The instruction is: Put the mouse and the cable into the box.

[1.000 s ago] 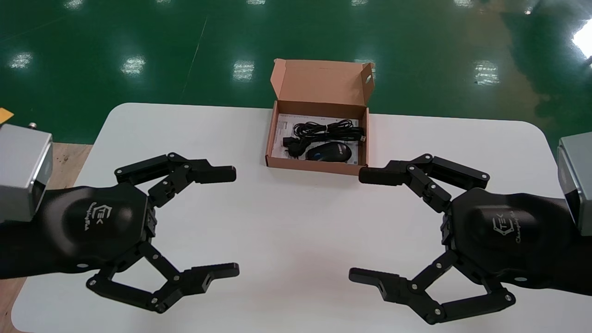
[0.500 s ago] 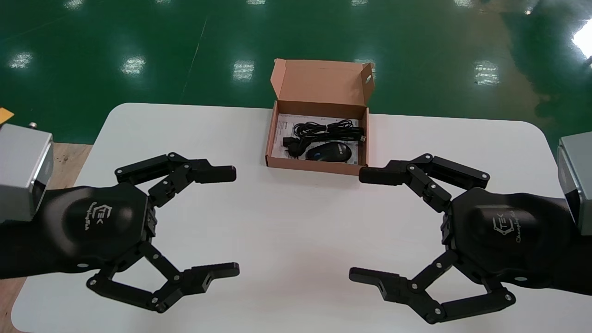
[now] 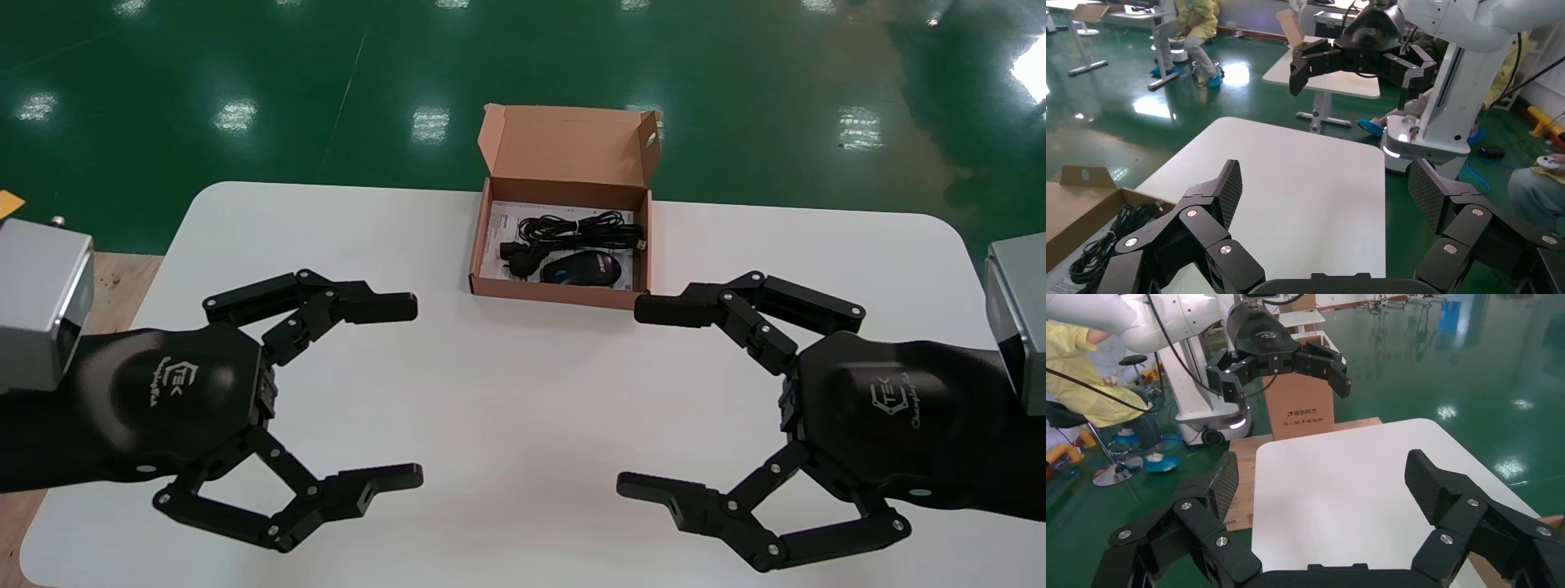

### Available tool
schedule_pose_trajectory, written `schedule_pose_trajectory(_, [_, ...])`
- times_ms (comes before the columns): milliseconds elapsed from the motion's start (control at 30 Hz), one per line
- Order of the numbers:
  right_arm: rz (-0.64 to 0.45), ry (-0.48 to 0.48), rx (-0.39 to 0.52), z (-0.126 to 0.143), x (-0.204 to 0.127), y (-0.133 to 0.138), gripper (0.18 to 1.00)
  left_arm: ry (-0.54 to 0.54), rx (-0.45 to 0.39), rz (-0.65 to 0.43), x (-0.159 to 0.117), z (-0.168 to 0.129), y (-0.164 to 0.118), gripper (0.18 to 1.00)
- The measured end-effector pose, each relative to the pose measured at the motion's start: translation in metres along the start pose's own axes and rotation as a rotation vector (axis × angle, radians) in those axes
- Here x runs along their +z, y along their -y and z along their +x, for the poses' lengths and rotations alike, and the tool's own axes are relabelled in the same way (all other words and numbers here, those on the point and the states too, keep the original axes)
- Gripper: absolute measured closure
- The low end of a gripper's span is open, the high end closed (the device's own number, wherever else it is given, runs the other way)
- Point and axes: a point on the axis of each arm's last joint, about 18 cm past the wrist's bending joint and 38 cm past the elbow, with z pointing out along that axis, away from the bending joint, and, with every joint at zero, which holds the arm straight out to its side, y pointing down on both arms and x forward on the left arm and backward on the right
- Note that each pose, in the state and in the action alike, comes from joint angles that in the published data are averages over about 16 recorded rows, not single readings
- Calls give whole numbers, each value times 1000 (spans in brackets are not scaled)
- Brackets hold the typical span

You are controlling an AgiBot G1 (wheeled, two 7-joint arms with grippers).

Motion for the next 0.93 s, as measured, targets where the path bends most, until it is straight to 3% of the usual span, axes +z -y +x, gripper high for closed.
schedule_pose_trajectory(933, [0, 0, 0, 0, 0, 0, 178, 0, 0, 0, 0, 0, 0, 183])
